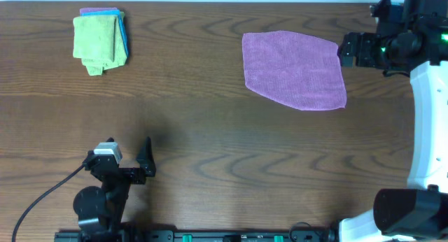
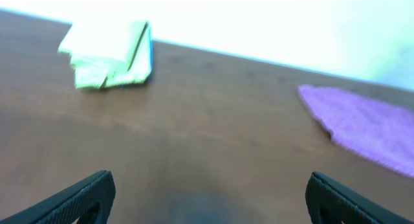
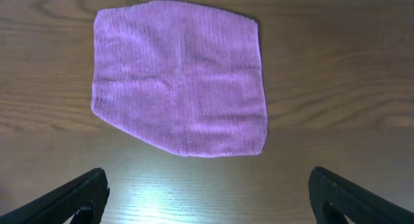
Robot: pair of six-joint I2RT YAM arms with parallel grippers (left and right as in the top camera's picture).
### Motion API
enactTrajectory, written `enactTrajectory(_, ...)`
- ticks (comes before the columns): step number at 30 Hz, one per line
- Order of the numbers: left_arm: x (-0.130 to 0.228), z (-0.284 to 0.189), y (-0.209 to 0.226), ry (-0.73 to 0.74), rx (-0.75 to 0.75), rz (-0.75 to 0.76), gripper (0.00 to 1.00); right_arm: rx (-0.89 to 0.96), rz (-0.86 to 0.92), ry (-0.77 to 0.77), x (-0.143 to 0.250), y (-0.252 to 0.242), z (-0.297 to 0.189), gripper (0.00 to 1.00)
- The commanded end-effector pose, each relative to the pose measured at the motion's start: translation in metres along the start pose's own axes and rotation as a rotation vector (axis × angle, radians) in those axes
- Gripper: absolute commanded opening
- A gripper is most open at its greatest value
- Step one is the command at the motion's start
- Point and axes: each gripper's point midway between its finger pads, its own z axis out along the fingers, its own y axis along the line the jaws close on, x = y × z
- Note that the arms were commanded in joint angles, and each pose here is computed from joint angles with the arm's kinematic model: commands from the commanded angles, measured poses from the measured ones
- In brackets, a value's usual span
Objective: Fold the cloth
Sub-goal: 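Reach the left gripper to the cloth's upper-left corner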
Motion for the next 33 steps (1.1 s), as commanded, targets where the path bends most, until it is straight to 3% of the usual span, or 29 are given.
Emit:
enactTrajectory(1,-0.013,0.000,-0.008,-0.054,0.043,0.000,0.95,-0.007,-0.027,-0.012,0.001,0.004,-0.009,0.99)
enactTrajectory(4,-0.024,-0.002,-0.012,-0.099,0.059,0.005,0.95,-0.007,-0.026,-0.010,0.002,0.004,-0.009,0.99)
enactTrajectory(11,-0.027,-0.008,-0.050,-0.080,0.283,-0.101,1.00,-0.006,-0.028,-0.013,0.001,0.004,-0.009,0.99)
enactTrajectory(13,-0.023,-0.005,-0.048,-0.055,0.280,-0.129,0.94,-0.006,-0.028,-0.016,0.000,0.004,-0.009,0.99)
enactTrajectory(23,-0.002,0.040,-0.067,0.175,0.421,-0.217,0.95,-0.006,-0.037,-0.033,-0.004,0.004,-0.009,0.99)
enactTrajectory(33,0.007,0.118,-0.127,0.434,0.579,-0.096,0.98,-0.001,-0.060,-0.095,-0.020,0.003,-0.010,0.99)
